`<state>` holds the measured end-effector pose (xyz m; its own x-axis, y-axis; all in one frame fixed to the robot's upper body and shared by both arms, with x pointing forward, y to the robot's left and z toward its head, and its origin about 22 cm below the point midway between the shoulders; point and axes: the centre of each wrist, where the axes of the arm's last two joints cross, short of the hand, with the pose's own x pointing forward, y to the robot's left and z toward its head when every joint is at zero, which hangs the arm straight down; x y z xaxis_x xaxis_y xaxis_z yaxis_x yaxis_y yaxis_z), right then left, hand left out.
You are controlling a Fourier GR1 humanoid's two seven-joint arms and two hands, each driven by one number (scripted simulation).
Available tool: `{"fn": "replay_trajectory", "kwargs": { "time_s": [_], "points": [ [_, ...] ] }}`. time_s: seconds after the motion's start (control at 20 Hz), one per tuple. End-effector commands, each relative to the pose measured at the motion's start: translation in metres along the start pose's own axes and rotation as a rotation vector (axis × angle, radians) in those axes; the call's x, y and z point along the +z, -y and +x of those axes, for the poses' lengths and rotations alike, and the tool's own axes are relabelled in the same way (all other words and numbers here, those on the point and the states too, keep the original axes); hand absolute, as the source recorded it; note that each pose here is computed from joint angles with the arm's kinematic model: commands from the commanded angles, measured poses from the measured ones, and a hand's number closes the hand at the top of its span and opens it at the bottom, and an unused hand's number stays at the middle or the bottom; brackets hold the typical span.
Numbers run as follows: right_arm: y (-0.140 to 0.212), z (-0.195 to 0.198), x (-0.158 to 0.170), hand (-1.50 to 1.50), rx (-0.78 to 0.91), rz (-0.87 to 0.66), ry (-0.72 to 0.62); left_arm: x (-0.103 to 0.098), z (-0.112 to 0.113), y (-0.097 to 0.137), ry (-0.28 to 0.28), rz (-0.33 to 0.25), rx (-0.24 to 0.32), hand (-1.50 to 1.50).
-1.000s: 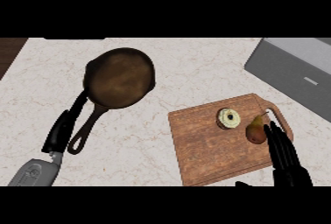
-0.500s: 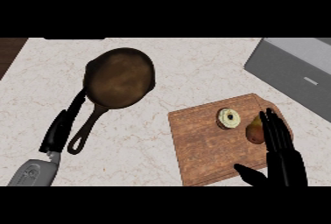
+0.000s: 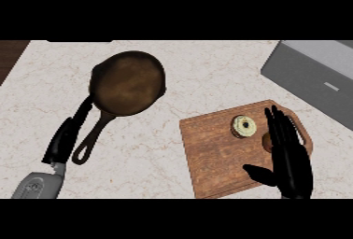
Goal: Pick the cupcake from the cutting board and place it in the cardboard box
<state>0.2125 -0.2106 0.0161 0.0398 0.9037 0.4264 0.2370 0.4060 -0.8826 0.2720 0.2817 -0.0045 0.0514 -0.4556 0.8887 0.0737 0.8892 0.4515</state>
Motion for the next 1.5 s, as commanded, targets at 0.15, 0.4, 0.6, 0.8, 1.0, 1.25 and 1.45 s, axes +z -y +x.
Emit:
{"fn": "replay_trajectory", "kwargs": {
  "time_s": [0.15, 0.4, 0.6, 0.8, 1.0, 1.25, 1.45],
  "points": [
    [-0.007, 0.008, -0.008, -1.50, 0.010, 0.009, -0.017, -0.010, 0.005, 0.012, -0.004, 0.006, -0.001, 0.00],
    [-0.018, 0.004, -0.027, -1.50, -0.008, 0.041, -0.001, 0.016, -0.006, -0.001, -0.003, 0.009, -0.007, 0.00],
    [-0.029, 0.007, -0.035, -1.50, -0.018, 0.066, 0.001, -0.004, -0.002, 0.003, 0.024, -0.001, -0.007, 0.00],
    [-0.044, 0.007, -0.041, -1.50, -0.036, 0.056, -0.007, -0.003, 0.008, -0.004, 0.009, 0.017, -0.003, 0.00],
    [-0.057, 0.003, -0.040, -1.50, -0.019, 0.061, 0.010, 0.006, 0.000, -0.005, 0.002, -0.013, -0.009, 0.00],
    [-0.067, -0.010, -0.040, 1.50, -0.025, 0.083, 0.017, 0.006, -0.011, 0.017, 0.004, -0.008, 0.021, 0.00],
    [-0.056, 0.000, -0.059, 1.50, 0.110, -0.051, 0.096, -0.005, 0.010, 0.012, 0.022, 0.018, -0.008, 0.00]
  ]
}}
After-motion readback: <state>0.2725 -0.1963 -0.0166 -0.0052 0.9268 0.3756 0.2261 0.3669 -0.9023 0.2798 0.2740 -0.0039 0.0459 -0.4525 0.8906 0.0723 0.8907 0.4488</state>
